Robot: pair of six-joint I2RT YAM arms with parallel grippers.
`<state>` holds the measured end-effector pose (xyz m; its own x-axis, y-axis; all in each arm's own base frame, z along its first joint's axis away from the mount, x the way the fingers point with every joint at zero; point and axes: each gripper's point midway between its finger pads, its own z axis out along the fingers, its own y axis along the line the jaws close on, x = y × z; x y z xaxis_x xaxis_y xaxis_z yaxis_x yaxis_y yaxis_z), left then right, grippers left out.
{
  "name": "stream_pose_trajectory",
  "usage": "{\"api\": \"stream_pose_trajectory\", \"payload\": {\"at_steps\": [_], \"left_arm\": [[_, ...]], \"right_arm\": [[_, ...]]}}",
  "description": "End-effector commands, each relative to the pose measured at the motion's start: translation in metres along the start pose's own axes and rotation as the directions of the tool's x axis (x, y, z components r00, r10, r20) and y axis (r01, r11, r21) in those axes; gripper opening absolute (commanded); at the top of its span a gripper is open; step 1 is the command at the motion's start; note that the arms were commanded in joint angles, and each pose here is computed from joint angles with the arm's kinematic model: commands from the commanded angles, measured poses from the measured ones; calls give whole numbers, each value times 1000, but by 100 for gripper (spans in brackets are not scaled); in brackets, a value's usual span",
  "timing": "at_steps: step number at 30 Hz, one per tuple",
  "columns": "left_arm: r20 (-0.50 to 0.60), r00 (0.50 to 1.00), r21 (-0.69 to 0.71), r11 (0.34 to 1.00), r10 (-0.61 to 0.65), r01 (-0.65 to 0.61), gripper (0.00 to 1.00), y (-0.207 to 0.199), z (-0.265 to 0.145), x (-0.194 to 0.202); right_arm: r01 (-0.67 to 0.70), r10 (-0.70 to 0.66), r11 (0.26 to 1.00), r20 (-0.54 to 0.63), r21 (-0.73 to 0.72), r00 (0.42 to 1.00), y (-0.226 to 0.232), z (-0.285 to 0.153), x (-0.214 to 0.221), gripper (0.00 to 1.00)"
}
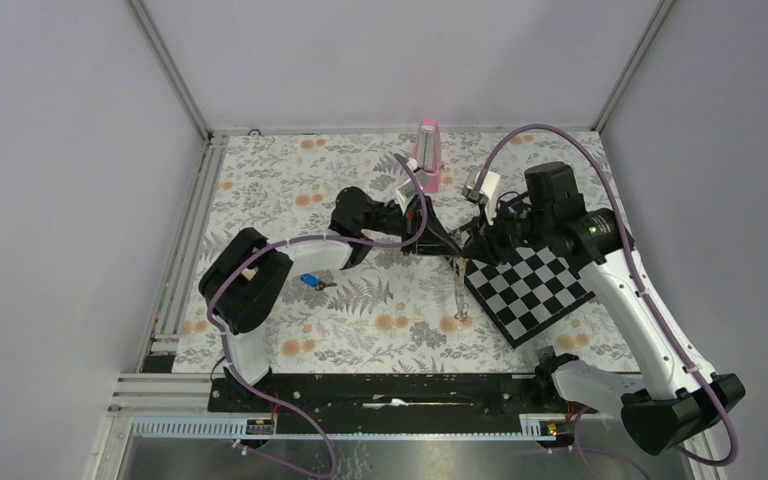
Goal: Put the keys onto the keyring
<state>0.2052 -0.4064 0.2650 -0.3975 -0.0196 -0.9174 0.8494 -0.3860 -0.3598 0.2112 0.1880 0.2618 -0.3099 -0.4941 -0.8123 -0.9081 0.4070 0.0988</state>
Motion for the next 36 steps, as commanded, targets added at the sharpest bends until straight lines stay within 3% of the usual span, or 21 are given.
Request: {"api": "stream_pose_trajectory", "payload": {"at_steps": [1,10,15,23,36], "left_arm": [[50,996,13,997,77,-78,0,-10,2,-15],[37,996,4,997,77,-77,0,-6,1,-10],[-6,996,-24,996,90,-90,1,5,3,-8],[-51,992,-61,991,114,-117,26,16,6,-16],[-52,993,-40,994,103,-105,26,14,11,-15]], "right_arm": [[7,-3,999,83,-41,997,8,-3,-12,30],[24,-17,998,100,-65,995,12,-5,-14,0],[29,-27,998,52,-50,998,7,-6,-9,0],[18,-19,1000,-72,-19,997,-3,-4,2,0],[-4,0,999,-73,-51,997,2,4,6,0]]}}
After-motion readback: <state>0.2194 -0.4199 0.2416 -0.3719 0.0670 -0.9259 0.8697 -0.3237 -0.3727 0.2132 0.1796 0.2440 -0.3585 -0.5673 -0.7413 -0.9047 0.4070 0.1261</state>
